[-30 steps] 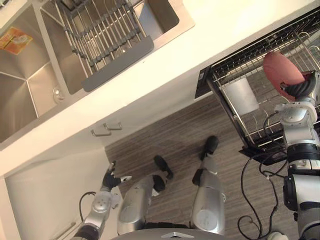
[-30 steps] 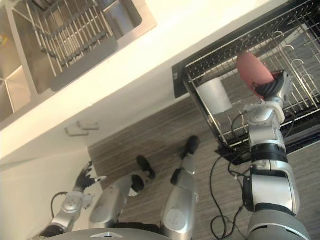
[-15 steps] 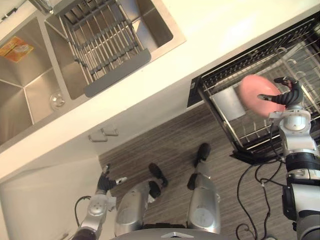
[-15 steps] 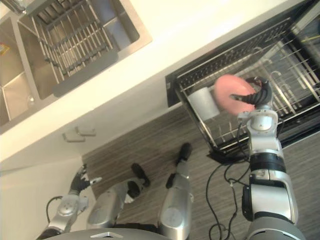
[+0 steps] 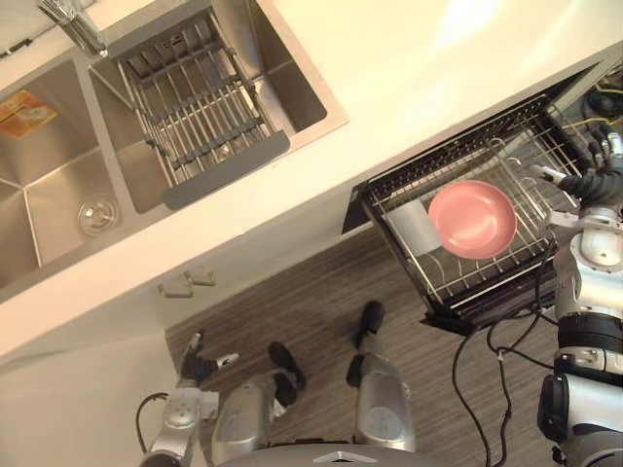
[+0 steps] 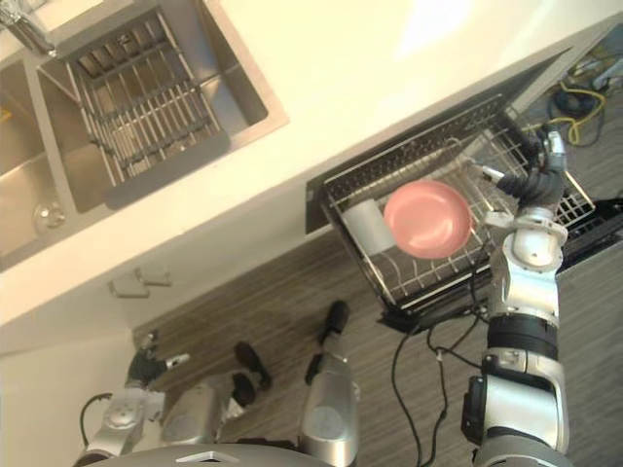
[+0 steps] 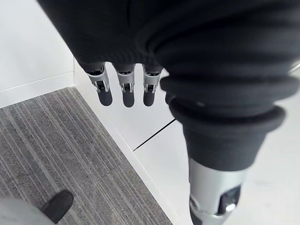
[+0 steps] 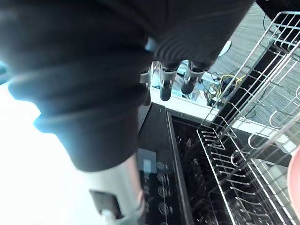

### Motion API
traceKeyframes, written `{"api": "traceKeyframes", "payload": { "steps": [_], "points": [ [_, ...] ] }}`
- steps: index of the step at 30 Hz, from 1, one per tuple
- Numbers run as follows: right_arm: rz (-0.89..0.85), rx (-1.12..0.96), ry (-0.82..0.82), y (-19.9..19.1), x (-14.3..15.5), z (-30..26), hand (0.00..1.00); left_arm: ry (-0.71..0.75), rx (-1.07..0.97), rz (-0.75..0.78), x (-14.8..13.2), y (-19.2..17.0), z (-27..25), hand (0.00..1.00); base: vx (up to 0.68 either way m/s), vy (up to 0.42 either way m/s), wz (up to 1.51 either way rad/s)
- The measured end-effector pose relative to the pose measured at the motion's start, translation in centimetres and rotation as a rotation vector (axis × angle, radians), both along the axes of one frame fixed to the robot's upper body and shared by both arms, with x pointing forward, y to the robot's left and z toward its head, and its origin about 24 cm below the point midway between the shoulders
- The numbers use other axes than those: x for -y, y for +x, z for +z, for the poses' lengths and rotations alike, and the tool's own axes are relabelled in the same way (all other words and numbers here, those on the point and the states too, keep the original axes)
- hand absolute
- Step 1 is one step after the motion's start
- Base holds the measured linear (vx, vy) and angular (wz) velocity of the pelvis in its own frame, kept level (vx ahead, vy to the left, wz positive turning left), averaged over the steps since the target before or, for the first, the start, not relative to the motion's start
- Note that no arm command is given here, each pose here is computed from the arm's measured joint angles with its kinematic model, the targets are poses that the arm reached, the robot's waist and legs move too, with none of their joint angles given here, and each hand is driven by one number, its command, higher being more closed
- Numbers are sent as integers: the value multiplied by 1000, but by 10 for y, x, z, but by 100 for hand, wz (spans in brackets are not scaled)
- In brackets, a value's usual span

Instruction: Walk over to the sink, pick up the cup, carry it to the dishwasher, place the cup inside the dishwasher, then close the dishwasher door

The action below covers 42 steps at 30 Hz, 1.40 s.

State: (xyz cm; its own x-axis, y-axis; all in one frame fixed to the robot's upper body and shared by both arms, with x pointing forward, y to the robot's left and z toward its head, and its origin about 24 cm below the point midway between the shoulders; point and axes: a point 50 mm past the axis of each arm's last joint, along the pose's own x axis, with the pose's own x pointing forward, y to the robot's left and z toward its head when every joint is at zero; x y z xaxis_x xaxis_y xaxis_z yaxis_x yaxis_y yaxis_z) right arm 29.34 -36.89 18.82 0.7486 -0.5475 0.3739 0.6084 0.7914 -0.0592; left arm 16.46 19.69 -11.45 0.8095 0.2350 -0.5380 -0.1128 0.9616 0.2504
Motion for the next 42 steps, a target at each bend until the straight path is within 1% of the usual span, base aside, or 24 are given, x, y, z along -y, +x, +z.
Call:
{"api": "traceKeyframes", "payload": {
  "steps": [1, 3, 4, 7, 8, 9, 10, 11, 13, 14, 15, 17, 20, 23, 25, 28, 30, 32, 34, 38, 41, 42],
  "points": [
    [-23, 6, 23, -3, 3, -2, 0, -1, -3, 1, 0, 0, 0, 0, 0, 0, 0],
    [-114, 10, 173, -17, 22, -17, 0, -2, -14, 13, 1, -4, -2, 0, -5, 8, -9],
    [-138, 6, 214, -21, 28, -22, 0, -1, -19, 16, 1, -5, -3, 0, 3, 8, -16],
    [-262, -30, 417, -48, 54, -60, 0, 1, -43, 35, -2, -11, -6, 0, 13, 8, -10],
    [-281, -32, 454, -52, 57, -67, 0, 1, -47, 41, -2, -12, -6, 0, 13, 10, -4],
    [-333, -23, 537, -62, 64, -80, 100, 1, -52, 46, -3, -12, -7, 0, 8, 11, -8],
    [-388, -11, 631, -73, 70, -94, 100, 1, -60, 51, -4, -14, -8, 0, 8, 10, -9],
    [-412, 3, 687, -79, 74, -101, 100, 1, -63, 55, -5, -14, -8, 0, 7, 4, -4],
    [-486, 97, 929, -104, 78, -135, 100, 1, -72, 69, -7, -15, -9, 0, 0, 0, 0],
    [-501, 119, 982, -110, 76, -143, 100, -2, -73, 73, -7, -16, -9, 0, 0, 0, 0],
    [-523, 154, 1083, -119, 72, -161, 100, -8, -73, 80, -7, -16, -9, 0, -18, -36, 0],
    [-504, 192, 1229, -130, 58, -189, 100, -10, -68, 77, -7, -13, -9, 0, 0, -43, 3],
    [-402, 233, 1327, -126, 43, -203, 100, -14, -60, 68, -6, -10, -7, 0, 40, -29, -1],
    [-312, 248, 1371, -121, 35, -208, 100, -22, -36, 50, -3, -1, -3, 0, 50, -12, 6],
    [-258, 252, 1385, -114, 30, -208, 100, -26, -10, 32, -1, 5, 1, 0, 68, -2, 12],
    [-144, 245, 1411, -91, 19, -206, 100, -32, 15, -16, 8, 12, 6, 0, 43, 3, 11],
    [-116, 219, 1398, -82, 17, -204, 100, -36, 13, -48, 14, 13, 6, 0, 8, 0, 21],
    [-82, 176, 1344, -79, 17, -202, 100, -37, -7, -61, 16, 10, 4, 0, -3, -1, 11],
    [-38, 62, 1230, -73, 23, -192, 100, -39, -25, -82, 21, 8, 2, 0, -23, 1, 6],
    [6, -100, 1110, -57, 25, -180, 100, -45, -33, -120, 27, 8, 1, 0, -49, -15, 9],
    [70, -215, 1007, -31, 18, -164, 100, -49, -29, -136, 31, 8, 2, 0, -72, -47, 20],
    [93, -260, 949, -20, 17, -153, 100, -55, -23, -145, 33, 9, 3, 0, -85, -51, 33]
  ]
}}
